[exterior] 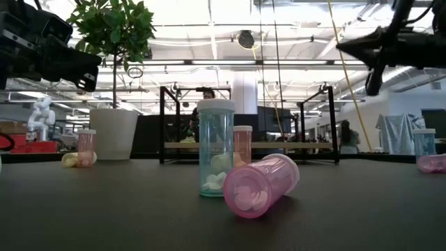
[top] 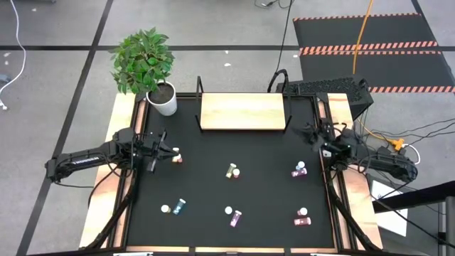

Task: Pick and place medicine bottles onto shelf by color
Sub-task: Put the left pink pill bottle on the shelf

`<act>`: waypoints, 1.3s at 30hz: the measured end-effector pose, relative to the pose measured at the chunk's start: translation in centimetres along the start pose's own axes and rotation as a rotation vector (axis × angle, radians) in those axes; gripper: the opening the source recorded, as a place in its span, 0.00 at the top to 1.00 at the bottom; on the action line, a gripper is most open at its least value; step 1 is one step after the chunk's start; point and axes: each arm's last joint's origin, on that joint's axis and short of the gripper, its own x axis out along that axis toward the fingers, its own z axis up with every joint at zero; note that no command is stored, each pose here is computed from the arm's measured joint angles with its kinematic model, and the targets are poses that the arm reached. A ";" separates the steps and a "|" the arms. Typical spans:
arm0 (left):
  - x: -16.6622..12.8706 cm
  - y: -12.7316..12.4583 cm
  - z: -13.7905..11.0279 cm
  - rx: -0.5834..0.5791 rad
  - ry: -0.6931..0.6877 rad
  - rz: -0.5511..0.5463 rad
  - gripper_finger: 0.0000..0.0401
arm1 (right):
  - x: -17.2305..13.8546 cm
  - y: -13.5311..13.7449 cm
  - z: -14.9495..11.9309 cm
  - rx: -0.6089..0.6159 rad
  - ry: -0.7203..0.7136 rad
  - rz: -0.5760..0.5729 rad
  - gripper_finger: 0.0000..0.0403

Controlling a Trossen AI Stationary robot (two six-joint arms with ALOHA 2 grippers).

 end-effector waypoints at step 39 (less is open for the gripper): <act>1.3 0.9 6.9 -0.508 -0.387 0.275 0.98 | 13.3 10.8 3.5 -0.256 0.097 0.091 1.00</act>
